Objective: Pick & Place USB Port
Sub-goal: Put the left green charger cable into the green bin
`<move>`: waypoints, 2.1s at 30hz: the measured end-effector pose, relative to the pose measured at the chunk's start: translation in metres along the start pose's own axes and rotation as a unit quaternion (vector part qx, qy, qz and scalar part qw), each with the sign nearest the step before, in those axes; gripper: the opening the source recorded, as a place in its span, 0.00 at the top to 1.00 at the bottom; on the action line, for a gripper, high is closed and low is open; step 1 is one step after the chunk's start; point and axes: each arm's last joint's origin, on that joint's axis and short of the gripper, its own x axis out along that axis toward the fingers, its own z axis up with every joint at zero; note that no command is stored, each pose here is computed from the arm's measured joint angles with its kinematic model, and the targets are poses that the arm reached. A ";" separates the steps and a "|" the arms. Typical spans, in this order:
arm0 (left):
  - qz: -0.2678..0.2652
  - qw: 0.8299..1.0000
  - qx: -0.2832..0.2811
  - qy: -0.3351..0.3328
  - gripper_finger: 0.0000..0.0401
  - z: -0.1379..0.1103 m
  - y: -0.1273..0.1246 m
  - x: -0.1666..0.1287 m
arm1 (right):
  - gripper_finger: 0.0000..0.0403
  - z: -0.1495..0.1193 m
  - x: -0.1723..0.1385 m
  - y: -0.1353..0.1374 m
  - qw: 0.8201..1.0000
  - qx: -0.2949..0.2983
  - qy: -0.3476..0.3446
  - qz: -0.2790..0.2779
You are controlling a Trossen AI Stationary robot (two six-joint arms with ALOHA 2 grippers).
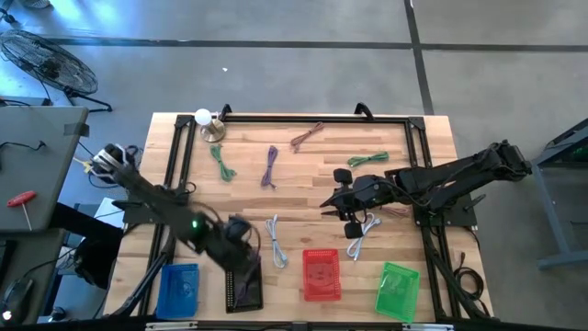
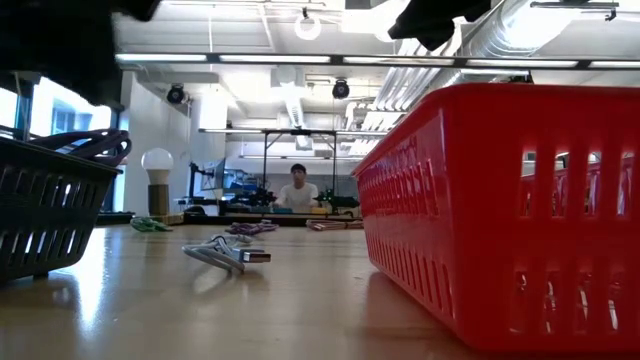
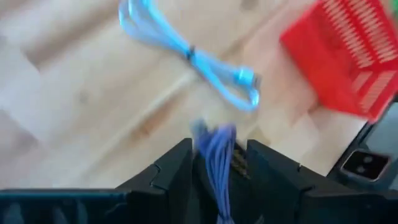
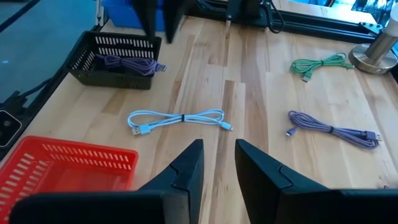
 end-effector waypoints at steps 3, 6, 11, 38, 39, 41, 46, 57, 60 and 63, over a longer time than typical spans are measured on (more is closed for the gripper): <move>0.022 0.998 0.066 -0.002 0.63 0.025 0.015 -0.014 | 0.79 0.000 0.000 0.000 1.000 -0.012 0.000 -0.001; 0.088 0.986 0.143 -0.001 0.63 0.047 0.038 -0.027 | 0.79 0.000 0.000 -0.001 1.000 -0.027 0.000 -0.002; 0.230 0.950 0.210 0.017 0.63 0.073 0.079 -0.044 | 0.79 0.000 0.000 -0.002 0.999 -0.042 0.001 -0.018; 0.238 0.787 0.523 0.225 0.63 0.149 0.182 0.001 | 0.79 -0.007 0.000 -0.004 0.995 -0.089 0.042 -0.032; 0.238 0.782 0.530 0.225 0.63 0.149 0.185 0.003 | 0.79 -0.007 0.000 -0.004 0.995 -0.090 0.042 -0.032; 0.225 0.784 0.538 0.211 0.63 0.150 0.191 0.010 | 0.79 -0.007 0.000 -0.005 0.994 -0.092 0.042 -0.032; 0.213 0.789 0.540 0.202 0.66 0.147 0.209 0.023 | 0.79 -0.008 0.000 -0.010 0.994 -0.088 0.044 -0.040; 0.208 0.793 0.539 0.194 0.73 0.144 0.220 0.030 | 0.79 -0.008 0.001 -0.027 0.997 -0.067 0.039 -0.029; 0.209 0.795 0.541 0.178 0.74 0.143 0.221 0.035 | 0.79 -0.007 0.001 -0.029 0.997 -0.064 0.034 -0.027; 0.209 0.794 0.544 0.172 0.74 0.142 0.222 0.037 | 0.79 -0.008 0.001 -0.031 0.997 -0.063 0.035 -0.029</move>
